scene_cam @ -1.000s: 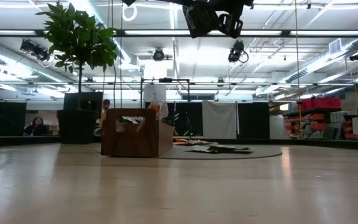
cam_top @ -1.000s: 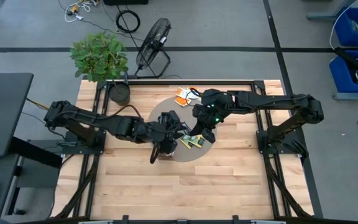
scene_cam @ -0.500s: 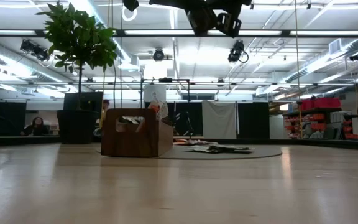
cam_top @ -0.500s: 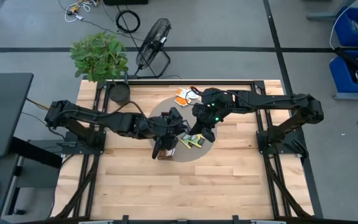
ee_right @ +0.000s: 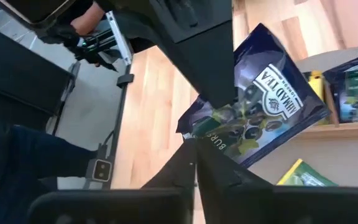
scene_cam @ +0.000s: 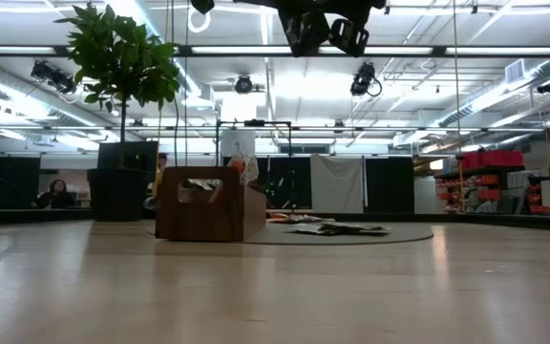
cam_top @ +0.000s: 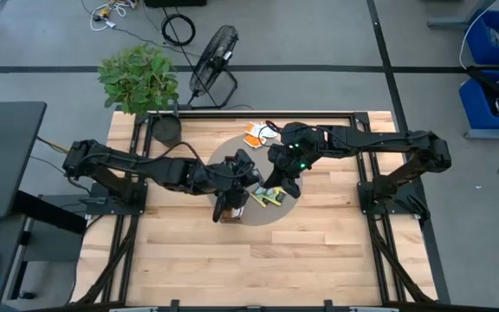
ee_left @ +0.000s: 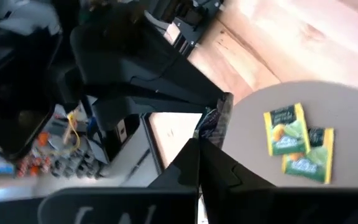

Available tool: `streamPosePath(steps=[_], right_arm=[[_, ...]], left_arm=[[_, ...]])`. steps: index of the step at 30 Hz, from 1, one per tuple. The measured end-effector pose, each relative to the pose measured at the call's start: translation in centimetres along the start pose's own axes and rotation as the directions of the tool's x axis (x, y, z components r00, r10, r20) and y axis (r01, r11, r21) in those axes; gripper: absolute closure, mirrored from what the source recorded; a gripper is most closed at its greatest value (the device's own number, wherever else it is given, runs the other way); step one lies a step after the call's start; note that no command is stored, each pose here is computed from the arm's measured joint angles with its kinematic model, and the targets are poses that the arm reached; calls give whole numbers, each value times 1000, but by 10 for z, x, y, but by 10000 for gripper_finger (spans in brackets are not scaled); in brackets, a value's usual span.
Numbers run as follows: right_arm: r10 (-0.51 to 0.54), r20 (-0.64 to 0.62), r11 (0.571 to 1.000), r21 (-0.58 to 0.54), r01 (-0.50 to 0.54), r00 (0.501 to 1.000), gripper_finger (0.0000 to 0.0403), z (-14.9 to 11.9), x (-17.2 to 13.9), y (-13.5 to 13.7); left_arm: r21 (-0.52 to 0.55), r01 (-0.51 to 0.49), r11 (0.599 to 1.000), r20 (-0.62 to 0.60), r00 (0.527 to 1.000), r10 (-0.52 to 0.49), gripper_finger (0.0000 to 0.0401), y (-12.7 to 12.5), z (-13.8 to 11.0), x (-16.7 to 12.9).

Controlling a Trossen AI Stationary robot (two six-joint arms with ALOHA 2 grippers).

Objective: Pick & Place Tea
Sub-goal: Put the violet tea bag into the top section of the wooden organizer

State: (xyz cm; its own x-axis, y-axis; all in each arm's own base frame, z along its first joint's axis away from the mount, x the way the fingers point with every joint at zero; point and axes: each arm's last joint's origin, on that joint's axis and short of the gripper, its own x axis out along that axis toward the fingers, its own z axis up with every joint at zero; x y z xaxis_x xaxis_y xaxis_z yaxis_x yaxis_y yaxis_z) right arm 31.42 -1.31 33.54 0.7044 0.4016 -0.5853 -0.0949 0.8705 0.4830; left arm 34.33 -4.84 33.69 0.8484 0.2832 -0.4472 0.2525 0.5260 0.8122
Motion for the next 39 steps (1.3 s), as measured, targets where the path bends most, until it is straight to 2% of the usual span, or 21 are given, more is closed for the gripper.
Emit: streamPosePath(steps=[8,14,17,19,22,27,30,35,37,39], right_arm=[[38,23,999,-3,-38,999,315,0,-16,7],[40,98,999,-3,-40,994,272,1,-46,14],[40,133,999,-2,-40,990,258,0,-60,18],[43,155,999,-3,-43,987,251,0,-67,21],[48,175,998,17,-52,983,243,0,-72,24],[76,206,995,52,-89,976,235,4,-72,25],[104,242,993,21,-113,965,230,9,-72,27],[90,302,995,-78,-69,949,225,14,-73,29],[72,312,992,-120,-36,947,225,14,-71,32],[50,315,988,-152,-2,948,225,13,-69,35]], left_arm=[[-226,-14,974,-3,1000,14,400,1,1,0],[-395,-2,919,68,997,31,400,10,3,-14],[-469,19,883,146,988,56,400,19,5,-27],[-521,47,852,226,970,85,400,28,8,-37],[-554,97,827,359,924,133,400,40,12,-53],[-554,140,821,508,838,200,400,53,19,-69],[-557,149,817,529,823,210,400,53,21,-74],[-689,169,705,493,822,285,400,58,22,-75],[-745,154,649,474,806,354,400,63,22,-78],[-808,120,576,422,801,425,400,68,21,-80]])
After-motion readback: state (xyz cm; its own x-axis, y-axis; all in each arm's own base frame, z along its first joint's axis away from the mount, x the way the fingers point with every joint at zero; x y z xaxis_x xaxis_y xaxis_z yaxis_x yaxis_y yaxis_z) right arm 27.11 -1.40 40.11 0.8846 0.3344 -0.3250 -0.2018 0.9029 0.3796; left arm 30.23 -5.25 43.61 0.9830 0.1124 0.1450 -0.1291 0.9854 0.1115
